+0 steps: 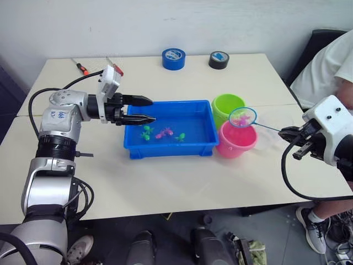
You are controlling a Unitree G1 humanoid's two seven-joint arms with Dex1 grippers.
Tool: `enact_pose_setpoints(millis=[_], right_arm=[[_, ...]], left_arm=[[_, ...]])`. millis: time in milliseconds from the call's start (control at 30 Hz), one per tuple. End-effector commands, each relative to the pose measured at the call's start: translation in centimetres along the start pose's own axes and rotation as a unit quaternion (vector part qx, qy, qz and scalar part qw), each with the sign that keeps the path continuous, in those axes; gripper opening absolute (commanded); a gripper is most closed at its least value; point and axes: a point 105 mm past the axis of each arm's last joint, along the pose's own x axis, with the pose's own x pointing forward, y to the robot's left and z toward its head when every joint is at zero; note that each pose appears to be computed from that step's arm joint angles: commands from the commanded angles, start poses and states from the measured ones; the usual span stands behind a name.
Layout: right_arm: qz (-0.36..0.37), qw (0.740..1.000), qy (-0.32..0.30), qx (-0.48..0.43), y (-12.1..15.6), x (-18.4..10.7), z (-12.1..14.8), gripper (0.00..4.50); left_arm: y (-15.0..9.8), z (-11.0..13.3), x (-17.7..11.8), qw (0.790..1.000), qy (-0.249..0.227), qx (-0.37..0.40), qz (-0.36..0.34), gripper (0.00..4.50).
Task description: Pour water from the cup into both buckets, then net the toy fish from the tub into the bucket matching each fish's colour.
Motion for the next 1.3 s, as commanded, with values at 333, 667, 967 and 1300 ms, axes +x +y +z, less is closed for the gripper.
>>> enact_pose_setpoints(millis=[333, 667, 967, 1300], right_arm=[[-0.083, 0.966, 0.044, -0.241, -0.3, -0.1, -1.0, 0.0], [-0.116, 0.887, 0.024, -0.447, -0.5, -0.3, 0.4, 0.0], [-0.116, 0.86, 0.033, -0.496, 0.4, -0.9, -1.7, 0.0], [-0.138, 0.822, 0.021, -0.551, 1.2, -1.1, -2.4, 0.0]], left_arm=[[0.5, 0.7, 0.3, 1.0, -0.002, 0.024, -0.011, 3.46], [0.6, 0.6, 0.4, 1.0, -0.001, 0.023, -0.013, 3.46], [0.5, 0.2, -0.1, 1.0, 0.0, 0.021, -0.008, 3.46], [0.5, 0.1, 0.0, 1.0, -0.003, 0.021, -0.005, 3.46]])
